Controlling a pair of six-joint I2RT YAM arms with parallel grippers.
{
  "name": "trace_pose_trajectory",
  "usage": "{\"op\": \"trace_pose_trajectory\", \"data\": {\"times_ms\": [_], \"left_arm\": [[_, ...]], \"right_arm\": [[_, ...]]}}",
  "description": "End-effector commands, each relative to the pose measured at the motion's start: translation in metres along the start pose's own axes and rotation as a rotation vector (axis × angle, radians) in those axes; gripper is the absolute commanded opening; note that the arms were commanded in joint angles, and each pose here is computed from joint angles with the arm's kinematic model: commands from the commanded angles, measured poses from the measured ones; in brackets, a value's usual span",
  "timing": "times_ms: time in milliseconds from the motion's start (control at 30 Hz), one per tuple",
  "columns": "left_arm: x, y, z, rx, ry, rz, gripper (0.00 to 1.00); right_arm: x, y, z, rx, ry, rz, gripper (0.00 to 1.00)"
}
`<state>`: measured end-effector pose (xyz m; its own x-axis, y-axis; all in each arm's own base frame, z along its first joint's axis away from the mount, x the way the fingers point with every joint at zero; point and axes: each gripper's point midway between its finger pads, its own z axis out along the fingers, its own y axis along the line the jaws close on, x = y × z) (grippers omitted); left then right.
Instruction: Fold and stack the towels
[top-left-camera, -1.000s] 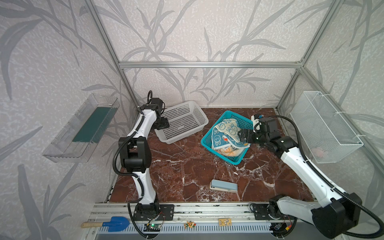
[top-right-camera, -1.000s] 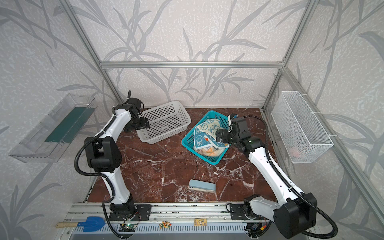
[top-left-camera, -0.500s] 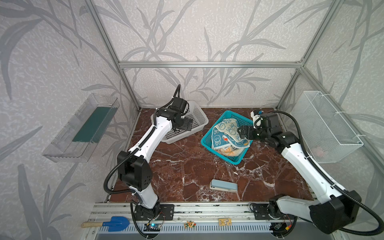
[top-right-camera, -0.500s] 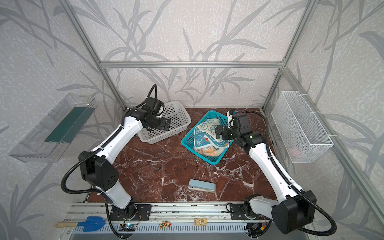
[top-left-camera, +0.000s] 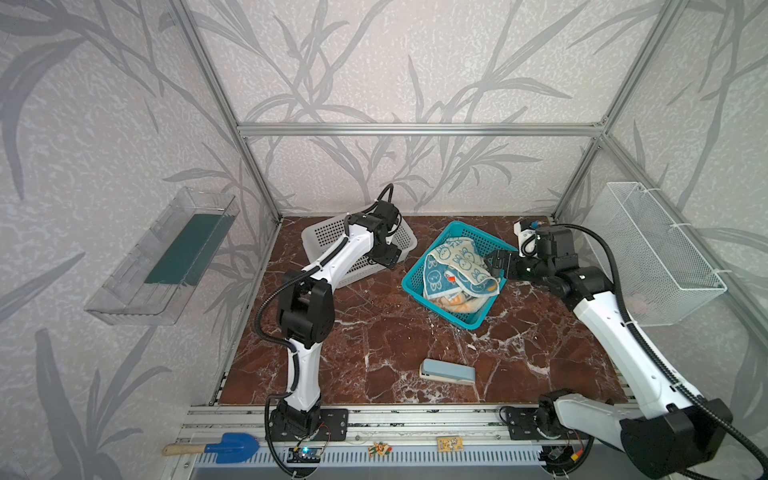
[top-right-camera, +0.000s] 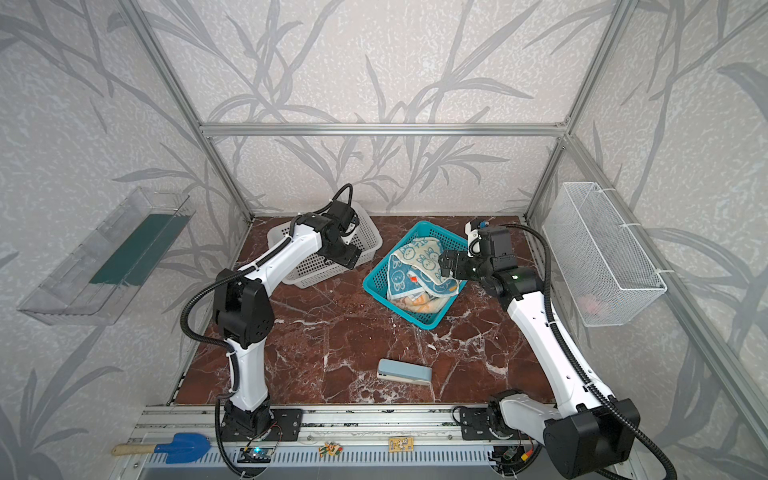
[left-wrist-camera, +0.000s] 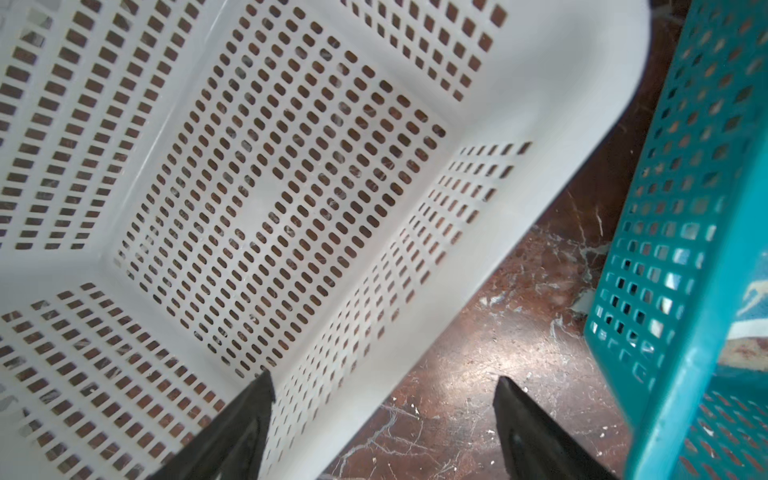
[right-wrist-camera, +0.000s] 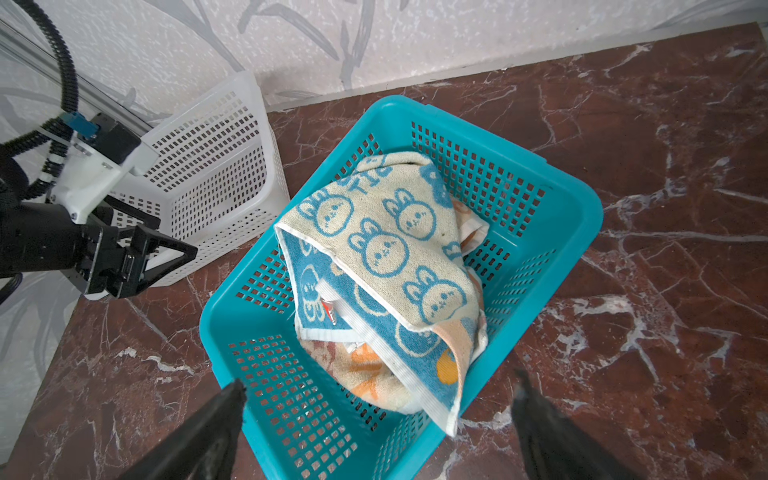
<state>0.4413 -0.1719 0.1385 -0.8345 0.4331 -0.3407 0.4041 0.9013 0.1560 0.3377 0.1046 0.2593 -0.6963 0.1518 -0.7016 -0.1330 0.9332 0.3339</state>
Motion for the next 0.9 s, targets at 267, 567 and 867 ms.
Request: {"op": "trace_pose_trajectory", "data": {"times_ms": [267,567,867], "left_arm": [[0.012,0.020,0.026,-0.153,0.094,0.128,0.57],[0.022,0.027,0.021,-0.195,0.086,0.165,0.42],[0.044,0.040,0.009,-0.270,0.028,0.293,0.05]], "right_arm": [[-0.005,0.007,-0.012,-0.044,-0.010,0.011,0.99],[0.001,0.007,-0.009,-0.054,-0.002,0.036,0.99],[0.004,0.011,-0.001,-0.087,0.015,0.098,0.99]]}}
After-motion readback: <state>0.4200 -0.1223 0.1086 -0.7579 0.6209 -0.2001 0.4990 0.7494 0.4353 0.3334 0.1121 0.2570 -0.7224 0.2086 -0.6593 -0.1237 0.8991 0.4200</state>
